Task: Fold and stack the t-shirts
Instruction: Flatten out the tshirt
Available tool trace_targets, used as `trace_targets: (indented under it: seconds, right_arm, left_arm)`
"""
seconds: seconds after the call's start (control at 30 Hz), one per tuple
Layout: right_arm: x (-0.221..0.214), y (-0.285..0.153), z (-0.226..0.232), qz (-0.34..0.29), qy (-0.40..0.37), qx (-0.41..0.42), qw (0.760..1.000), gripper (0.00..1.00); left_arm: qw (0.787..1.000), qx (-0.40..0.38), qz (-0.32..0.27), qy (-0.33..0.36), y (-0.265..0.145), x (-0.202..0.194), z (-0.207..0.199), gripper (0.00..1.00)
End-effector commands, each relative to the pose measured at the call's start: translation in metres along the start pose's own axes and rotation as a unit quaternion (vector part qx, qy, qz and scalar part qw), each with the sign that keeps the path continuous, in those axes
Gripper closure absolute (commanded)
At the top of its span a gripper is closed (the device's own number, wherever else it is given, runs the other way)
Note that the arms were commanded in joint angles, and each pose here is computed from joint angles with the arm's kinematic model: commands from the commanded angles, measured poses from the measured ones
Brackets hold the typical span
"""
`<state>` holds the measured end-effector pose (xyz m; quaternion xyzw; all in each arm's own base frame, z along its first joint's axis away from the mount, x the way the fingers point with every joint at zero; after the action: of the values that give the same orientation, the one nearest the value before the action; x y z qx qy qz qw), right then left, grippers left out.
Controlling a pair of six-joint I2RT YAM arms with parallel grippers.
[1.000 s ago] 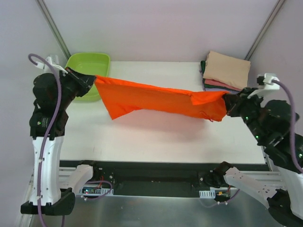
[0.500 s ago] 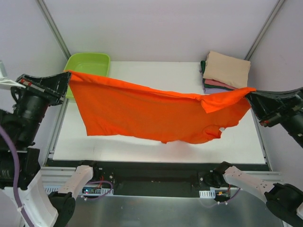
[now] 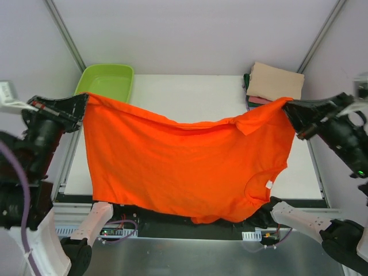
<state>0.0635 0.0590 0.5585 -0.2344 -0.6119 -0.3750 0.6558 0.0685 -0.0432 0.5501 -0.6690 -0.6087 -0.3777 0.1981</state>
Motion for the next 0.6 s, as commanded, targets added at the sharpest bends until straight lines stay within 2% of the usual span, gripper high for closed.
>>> trace_targets:
  seconds: [0.0, 0.17, 0.37, 0.57]
  right_arm:
    - [-0.023, 0.054, -0.029, 0.017, -0.049, -0.117, 0.992, 1.0]
    - [-0.08, 0.12, -0.063, 0.083, -0.08, -0.221, 0.968, 0.99]
    - [-0.143, 0.185, -0.111, 0.156, -0.031, -0.232, 0.96, 1.0]
    - [-0.204, 0.232, -0.163, 0.206, 0.035, -0.232, 0.95, 1.0]
  left_arm:
    - [0.993, 0.106, 0.052, -0.021, 0.054, -0.036, 0.054, 1.0]
    - [0.968, 0.226, 0.094, -0.059, 0.101, -0.091, 0.124, 1.0]
    - [0.929, 0.333, 0.156, -0.05, 0.155, -0.155, 0.201, 1.0]
    - [0.904, 0.363, 0.224, -0.042, 0.212, -0.198, 0.248, 1.0]
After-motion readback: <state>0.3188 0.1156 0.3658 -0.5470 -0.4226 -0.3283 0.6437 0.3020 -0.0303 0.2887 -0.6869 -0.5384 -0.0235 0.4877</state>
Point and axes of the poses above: each gripper's point midway between its finger pads, its own y axis out along the fingers, its own z axis along the line the jaws close on, x = y × z, the point moved 8 cm from there along -y, back along the fingers, and after that the axes turned 2 degrees about -y, right-handed, at the moved point
